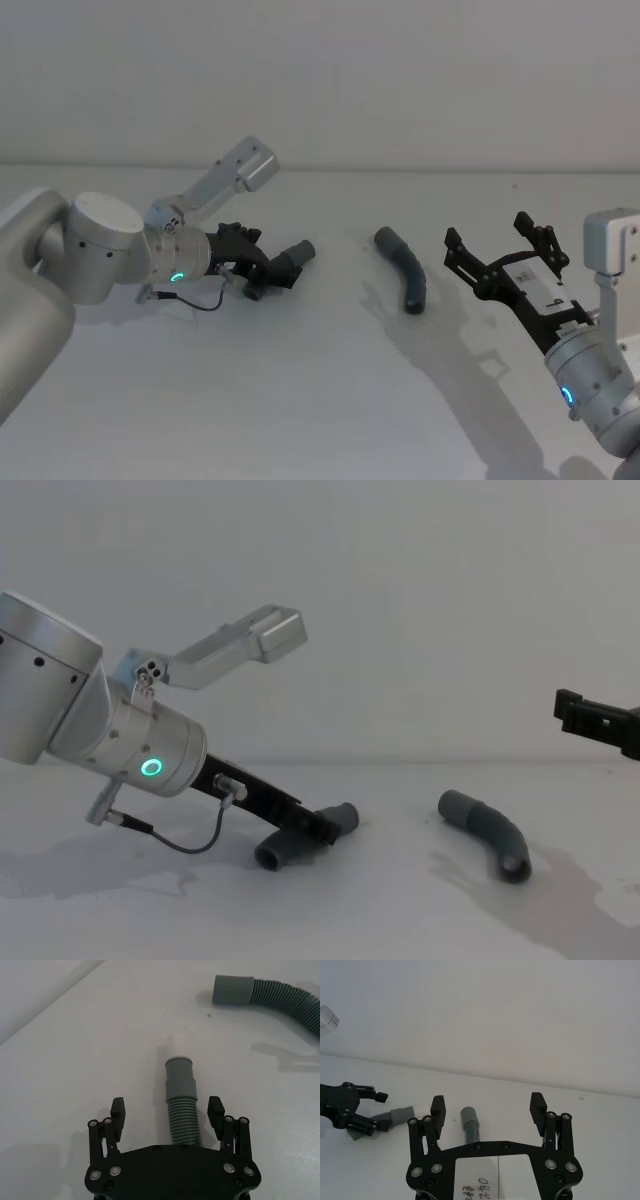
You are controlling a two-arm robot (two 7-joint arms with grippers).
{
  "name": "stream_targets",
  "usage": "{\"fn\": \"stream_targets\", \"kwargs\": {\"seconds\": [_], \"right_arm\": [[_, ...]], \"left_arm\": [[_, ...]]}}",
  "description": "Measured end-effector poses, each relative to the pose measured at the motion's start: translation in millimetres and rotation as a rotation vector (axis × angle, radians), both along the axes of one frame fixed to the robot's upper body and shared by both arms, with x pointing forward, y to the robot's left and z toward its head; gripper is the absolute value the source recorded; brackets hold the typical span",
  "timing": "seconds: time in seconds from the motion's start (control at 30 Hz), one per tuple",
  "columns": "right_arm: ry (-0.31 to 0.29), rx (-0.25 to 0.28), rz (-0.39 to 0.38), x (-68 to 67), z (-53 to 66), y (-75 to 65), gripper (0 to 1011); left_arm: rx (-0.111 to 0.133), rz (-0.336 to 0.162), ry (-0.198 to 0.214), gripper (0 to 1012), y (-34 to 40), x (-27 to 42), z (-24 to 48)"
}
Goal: Use both hands to pick up one end of the pipe from the table, align the ends, and insert them.
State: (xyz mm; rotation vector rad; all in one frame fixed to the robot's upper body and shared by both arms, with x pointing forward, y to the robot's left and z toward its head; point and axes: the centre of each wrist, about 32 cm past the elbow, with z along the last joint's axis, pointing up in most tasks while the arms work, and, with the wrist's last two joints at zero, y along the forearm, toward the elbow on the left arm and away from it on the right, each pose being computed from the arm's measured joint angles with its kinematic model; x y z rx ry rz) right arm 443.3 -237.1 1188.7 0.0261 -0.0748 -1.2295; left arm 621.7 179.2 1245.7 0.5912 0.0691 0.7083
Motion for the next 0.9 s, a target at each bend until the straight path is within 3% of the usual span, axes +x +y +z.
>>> {"fn": "stream_targets", "kwargs": {"seconds": [0.5, 0.9], "right_arm": [[0.000, 0.000, 0.000, 0.0, 0.0, 0.0, 1001], [0.000, 0.000, 0.000, 0.0, 0.0, 0.0, 1001]], "left_arm": [[0.003, 0.011, 0.006, 999, -0.7, 0.2, -1.3], [0.004, 0.014, 0.008, 743, -0.9, 0.2, -2.0]]}}
